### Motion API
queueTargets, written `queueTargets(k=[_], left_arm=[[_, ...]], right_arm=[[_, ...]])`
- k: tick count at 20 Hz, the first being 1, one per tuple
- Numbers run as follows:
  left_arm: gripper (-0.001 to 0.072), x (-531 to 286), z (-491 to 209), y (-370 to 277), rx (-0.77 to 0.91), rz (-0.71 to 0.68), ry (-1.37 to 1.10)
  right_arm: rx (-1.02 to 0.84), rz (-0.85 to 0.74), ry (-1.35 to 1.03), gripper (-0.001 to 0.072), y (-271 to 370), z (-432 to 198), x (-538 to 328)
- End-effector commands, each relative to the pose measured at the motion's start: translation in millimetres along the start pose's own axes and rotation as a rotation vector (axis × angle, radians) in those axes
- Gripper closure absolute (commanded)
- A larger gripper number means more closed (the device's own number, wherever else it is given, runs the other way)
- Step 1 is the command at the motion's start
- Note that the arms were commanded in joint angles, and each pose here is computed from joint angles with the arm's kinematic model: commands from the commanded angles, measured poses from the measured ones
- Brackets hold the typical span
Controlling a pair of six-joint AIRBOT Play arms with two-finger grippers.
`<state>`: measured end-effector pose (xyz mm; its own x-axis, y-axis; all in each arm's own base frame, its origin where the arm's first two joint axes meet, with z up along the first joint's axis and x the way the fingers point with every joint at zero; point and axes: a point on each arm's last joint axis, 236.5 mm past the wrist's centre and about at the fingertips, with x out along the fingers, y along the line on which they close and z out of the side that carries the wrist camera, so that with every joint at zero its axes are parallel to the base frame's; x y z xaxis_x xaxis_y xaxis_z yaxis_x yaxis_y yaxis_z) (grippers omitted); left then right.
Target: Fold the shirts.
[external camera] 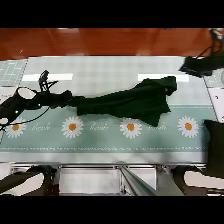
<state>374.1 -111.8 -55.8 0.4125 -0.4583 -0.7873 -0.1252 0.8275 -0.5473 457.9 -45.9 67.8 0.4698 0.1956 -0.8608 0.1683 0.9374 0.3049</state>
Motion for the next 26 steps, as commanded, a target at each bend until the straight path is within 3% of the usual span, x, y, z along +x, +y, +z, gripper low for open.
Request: queueTargets(k=[1,4,7,11,16,24,25,26], left_arm=[[0.0689,2,-6,0,-0.003,-0.004,0.034],[0.0689,2,-9,-1,-0.003,-0.006,0.044],[0.0689,2,-9,-1,-0.003,-0.006,0.045],[0.0689,2,-11,-1,-0.007,-0.008,0.053],[0.0689,2,-14,-2,-0.007,-0.011,0.067],[0.0689,2,-14,-2,-0.007,-0.011,0.067],[0.0689,2,-14,-2,-0.007,-0.012,0.068],[0.0689,2,-15,-2,-0.007,-0.012,0.07]], right_arm=[[0.11,0.006,0.111,0.0299,-50,-43,-40],[0.262,0.073,0.141,0.03,-67,-123,-19],[0.344,0.266,0.244,0.03,-28,-208,16],[0.344,0.316,0.359,0.0301,-4,-254,41],[0.312,0.352,0.486,0.0301,21,-278,66],[0.251,0.373,0.476,0.0305,60,-264,98],[0.248,0.373,0.465,0.0315,63,-260,102],[0.242,0.373,0.454,0.0401,66,-257,104]])
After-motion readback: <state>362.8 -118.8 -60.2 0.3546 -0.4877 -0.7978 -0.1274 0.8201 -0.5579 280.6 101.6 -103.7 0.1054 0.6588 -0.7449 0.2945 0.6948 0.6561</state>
